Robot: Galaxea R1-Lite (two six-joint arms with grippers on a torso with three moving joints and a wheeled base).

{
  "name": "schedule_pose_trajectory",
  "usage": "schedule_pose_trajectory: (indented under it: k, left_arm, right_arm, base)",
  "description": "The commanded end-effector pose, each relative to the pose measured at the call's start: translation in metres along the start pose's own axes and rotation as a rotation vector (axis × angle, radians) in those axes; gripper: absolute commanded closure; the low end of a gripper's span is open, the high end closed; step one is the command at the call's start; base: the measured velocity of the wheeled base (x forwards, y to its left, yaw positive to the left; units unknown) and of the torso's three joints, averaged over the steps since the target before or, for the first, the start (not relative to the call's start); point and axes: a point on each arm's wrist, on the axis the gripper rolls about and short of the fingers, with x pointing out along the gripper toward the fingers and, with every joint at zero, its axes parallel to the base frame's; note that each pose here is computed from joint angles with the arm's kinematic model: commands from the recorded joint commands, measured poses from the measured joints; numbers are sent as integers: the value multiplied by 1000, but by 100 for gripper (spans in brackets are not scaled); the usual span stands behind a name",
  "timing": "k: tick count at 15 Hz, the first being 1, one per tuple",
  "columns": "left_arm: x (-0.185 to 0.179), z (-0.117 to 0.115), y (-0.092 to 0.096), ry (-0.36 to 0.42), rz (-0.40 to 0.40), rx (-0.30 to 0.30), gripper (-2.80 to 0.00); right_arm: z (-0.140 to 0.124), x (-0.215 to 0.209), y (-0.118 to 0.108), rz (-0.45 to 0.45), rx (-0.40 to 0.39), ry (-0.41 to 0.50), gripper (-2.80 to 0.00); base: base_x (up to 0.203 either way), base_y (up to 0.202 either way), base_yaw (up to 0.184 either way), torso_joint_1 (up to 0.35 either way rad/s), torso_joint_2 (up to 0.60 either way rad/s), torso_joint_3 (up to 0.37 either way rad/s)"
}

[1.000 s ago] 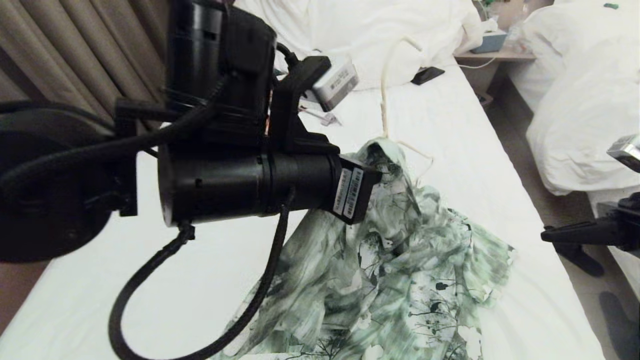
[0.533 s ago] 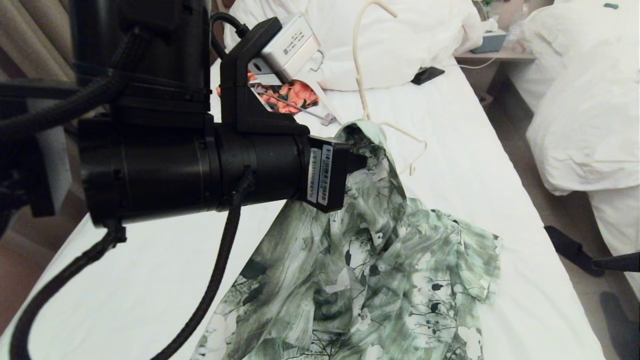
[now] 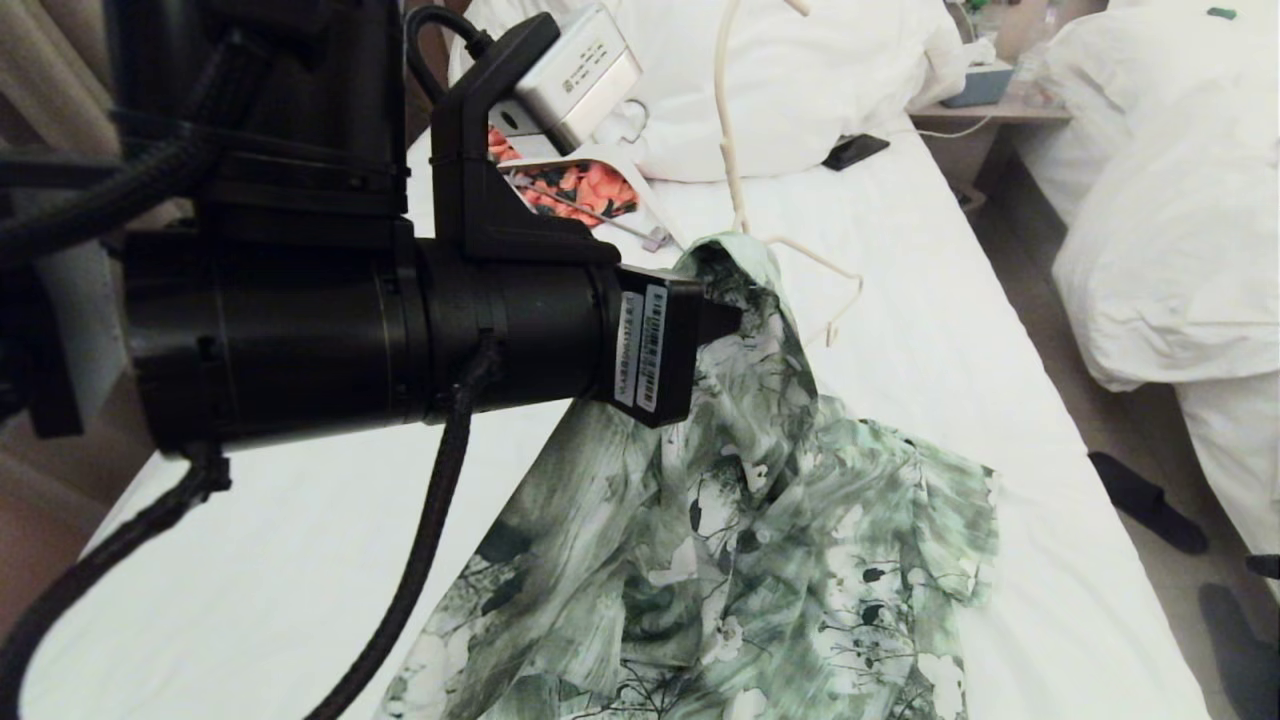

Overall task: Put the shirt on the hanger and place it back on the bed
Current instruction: Hook the other side of the shirt onto the hanger

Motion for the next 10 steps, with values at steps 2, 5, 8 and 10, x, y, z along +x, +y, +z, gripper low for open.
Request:
schedule_pose_trajectory:
  k: [2, 5, 8, 10]
  left_arm:
    - [-6, 2, -6, -12, -20, -7, 0]
    - [-7, 3, -11, -16, -42, -4, 0]
    - [-11, 6, -20, -30, -81, -18, 0]
    - [-6, 8, -24, -29, -97, -25, 0]
  right_arm:
    - [-4, 8, -3, 23, -108, -64, 0]
    - [2, 20, -4, 81, -117, -50, 0]
    - [17, 39, -17, 142, -44, -21, 0]
    - [29, 55, -31, 175, -19, -6, 0]
  base:
    - [0, 0, 0, 0, 0, 0]
    - [0, 0, 0, 0, 0, 0]
    - [0, 0, 0, 0, 0, 0]
    - [0, 0, 0, 0, 0, 0]
